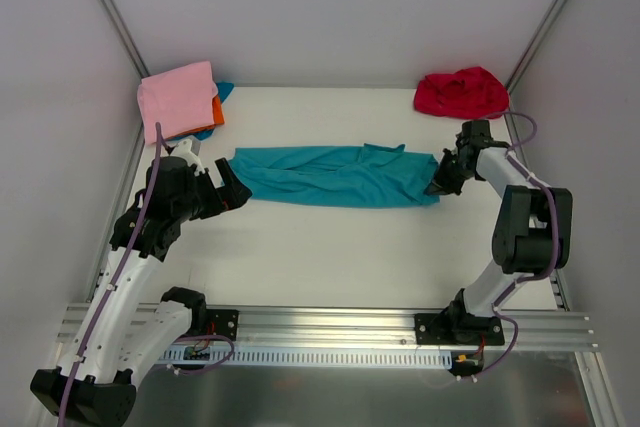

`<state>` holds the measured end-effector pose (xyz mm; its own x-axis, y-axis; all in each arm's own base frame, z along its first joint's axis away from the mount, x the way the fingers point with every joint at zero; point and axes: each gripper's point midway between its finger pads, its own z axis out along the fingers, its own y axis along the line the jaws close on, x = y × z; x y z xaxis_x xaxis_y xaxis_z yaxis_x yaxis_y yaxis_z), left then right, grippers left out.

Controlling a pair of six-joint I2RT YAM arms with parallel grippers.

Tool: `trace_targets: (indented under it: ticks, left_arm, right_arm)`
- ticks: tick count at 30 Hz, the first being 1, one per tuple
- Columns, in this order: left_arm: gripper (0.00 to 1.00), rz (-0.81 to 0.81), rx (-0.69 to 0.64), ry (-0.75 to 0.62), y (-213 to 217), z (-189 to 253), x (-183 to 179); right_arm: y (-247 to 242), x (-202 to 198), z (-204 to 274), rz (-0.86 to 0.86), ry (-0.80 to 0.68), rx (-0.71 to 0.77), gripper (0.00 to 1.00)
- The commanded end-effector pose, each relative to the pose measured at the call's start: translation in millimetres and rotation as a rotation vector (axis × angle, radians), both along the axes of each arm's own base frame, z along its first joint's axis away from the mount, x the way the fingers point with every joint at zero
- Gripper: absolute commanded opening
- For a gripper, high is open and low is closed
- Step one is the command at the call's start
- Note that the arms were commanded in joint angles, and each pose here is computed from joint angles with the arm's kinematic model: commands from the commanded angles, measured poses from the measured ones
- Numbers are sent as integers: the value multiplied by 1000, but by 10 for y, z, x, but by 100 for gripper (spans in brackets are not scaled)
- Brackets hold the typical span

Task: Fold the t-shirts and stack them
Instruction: Fold the other side of the tshirt into a rectangle

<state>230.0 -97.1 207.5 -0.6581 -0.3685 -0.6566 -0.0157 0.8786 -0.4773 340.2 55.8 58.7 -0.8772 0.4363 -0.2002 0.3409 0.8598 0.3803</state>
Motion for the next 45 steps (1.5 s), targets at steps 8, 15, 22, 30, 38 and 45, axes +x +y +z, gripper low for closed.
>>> trace_targets:
  ticks: [8, 15, 22, 30, 38, 45]
  left_arm:
    - [99, -30, 9, -22, -26, 59, -13]
    - [99, -30, 13, -15, -19, 31, -28]
    - [99, -31, 9, -14, -24, 31, -37]
    - [99, -63, -5, 10, -98, -65, 14]
    - [99, -89, -86, 69, -314, -384, 285]
    - [99, -28, 3, 146, -273, -848, 810]
  right_arm:
    - [-434, -149, 412, -93, -77, -131, 0]
    - [-586, -305, 544, -131, -98, -155, 1]
    - [-677, -492, 478, -142, -60, -172, 5]
    - [-683, -468, 641, -145, -124, -180, 100]
    - [-247, -277, 960, -34, -234, 50, 99]
    - [-121, -408, 869, 0, -213, 103, 99]
